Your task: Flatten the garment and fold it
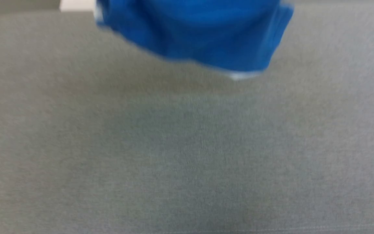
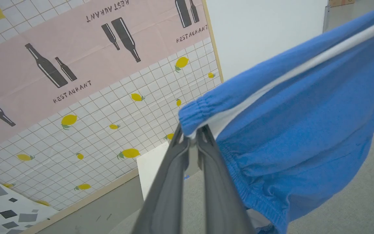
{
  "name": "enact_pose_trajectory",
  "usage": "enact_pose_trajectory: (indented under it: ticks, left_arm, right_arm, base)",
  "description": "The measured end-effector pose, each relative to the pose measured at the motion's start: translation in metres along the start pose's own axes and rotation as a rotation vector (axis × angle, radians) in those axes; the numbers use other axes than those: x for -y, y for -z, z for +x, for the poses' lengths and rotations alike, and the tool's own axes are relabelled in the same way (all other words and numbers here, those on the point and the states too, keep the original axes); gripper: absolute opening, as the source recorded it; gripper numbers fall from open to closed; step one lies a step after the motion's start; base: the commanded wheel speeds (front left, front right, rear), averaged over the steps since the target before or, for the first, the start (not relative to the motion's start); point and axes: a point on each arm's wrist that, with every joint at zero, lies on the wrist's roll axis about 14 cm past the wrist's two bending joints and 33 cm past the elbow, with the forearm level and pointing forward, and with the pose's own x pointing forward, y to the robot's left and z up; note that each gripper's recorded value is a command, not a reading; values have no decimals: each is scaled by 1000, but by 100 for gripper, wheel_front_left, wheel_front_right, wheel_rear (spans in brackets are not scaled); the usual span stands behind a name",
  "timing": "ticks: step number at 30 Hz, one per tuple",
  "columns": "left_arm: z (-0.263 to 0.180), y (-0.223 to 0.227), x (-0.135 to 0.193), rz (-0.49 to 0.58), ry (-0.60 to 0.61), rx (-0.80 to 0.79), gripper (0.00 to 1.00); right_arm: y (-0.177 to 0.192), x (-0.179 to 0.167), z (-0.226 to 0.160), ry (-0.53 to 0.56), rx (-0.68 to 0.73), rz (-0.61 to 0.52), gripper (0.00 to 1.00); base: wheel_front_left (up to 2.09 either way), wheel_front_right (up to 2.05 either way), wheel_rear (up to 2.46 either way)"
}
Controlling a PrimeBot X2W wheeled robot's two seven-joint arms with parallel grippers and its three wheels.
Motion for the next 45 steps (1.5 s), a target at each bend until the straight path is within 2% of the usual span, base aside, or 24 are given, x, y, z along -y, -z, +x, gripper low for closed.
enact_pose_trajectory:
  ticks: [7, 12, 19, 24, 29, 33, 39, 45]
  left_arm:
    - [76, 20, -43, -13, -61, -20, 0]
    - [126, 42, -64, -53, -113, 10, 0]
    - [179, 96, -83, -131, -195, 37, 0]
    - [200, 153, -77, -181, -201, -20, 0]
    - [197, 215, -47, -253, -156, -118, 0]
    - [177, 264, -10, -292, -105, -214, 0]
    - [119, 323, 61, -368, -2, -361, 0]
    - [54, 336, 108, -404, 41, -432, 0]
  right_arm:
    - [2, 10, 85, 14, 74, -24, 0]
    - [19, 15, 138, 45, 119, -37, 0]
    - [72, 7, 191, 53, 110, -18, 0]
    - [132, -8, 208, 25, 18, -6, 0]
    - [192, -19, 197, -2, -102, 5, 0]
    - [240, -30, 169, -37, -218, 10, 0]
    - [295, -49, 105, -119, -392, 10, 0]
    - [323, -57, 26, -193, -566, 29, 0]
  base:
    - [0, 0, 0]
    - [0, 0, 0]
    - [0, 0, 0]
    - [0, 0, 0]
    - [0, 0, 0]
    - [0, 0, 0]
    - [0, 0, 0]
    - [0, 0, 0]
